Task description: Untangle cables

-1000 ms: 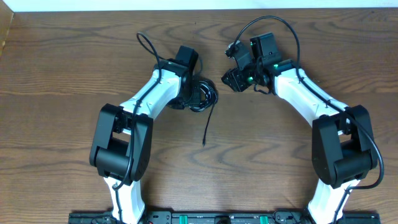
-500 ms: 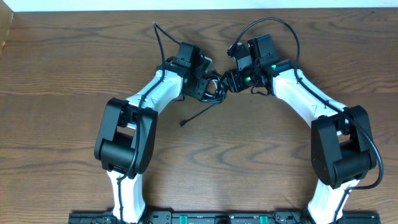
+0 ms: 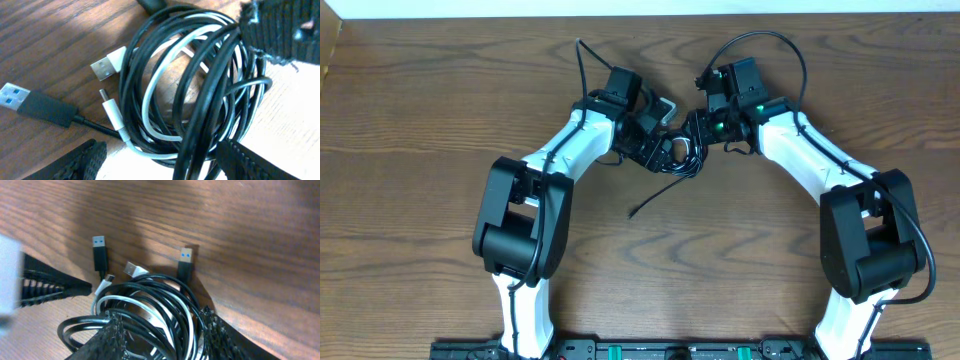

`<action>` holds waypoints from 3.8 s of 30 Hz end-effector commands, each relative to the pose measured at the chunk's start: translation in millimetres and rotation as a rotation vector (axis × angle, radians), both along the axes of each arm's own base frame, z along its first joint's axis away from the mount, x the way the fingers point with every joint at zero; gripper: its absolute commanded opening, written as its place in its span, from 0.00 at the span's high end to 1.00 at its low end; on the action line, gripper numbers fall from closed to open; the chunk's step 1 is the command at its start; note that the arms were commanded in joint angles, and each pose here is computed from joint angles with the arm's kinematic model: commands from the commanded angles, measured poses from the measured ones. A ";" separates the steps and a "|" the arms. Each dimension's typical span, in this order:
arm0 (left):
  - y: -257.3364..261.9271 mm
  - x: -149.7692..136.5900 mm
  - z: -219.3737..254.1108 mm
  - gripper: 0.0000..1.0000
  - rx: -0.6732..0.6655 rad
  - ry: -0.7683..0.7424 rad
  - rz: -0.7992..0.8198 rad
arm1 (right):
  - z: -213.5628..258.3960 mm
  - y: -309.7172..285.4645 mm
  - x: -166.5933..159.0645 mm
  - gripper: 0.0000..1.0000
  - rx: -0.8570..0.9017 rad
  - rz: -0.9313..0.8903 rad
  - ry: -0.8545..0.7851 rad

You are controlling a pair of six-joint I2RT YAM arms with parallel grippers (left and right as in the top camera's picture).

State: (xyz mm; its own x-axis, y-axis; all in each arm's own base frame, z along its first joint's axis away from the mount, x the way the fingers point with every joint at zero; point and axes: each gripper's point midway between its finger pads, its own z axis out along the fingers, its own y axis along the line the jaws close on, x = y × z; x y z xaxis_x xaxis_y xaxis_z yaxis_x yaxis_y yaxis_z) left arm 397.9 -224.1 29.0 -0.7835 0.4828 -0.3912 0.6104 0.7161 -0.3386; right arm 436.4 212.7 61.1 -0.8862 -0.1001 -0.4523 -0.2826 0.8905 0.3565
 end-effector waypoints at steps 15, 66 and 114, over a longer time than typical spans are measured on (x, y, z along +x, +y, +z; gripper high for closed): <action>79.4 -7.5 42.7 0.11 0.029 0.257 0.506 | -64.9 33.4 -87.5 0.66 0.269 -0.751 0.688; 32.3 9.1 17.2 0.33 0.016 0.061 0.401 | -27.9 -2.0 -30.2 0.99 0.030 -0.213 0.135; -20.7 -0.1 -30.8 0.51 0.045 0.110 0.288 | -72.6 -59.3 -57.4 0.98 -0.114 0.078 0.368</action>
State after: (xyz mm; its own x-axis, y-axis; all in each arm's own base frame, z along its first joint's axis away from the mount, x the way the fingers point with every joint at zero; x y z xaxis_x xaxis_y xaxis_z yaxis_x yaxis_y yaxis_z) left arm 399.8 -244.2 13.4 -0.9209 0.2408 -0.3066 0.3467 0.8654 -0.3617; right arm 387.6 170.9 12.8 -0.9758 -0.1659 -0.1427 -0.2103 0.8912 0.4019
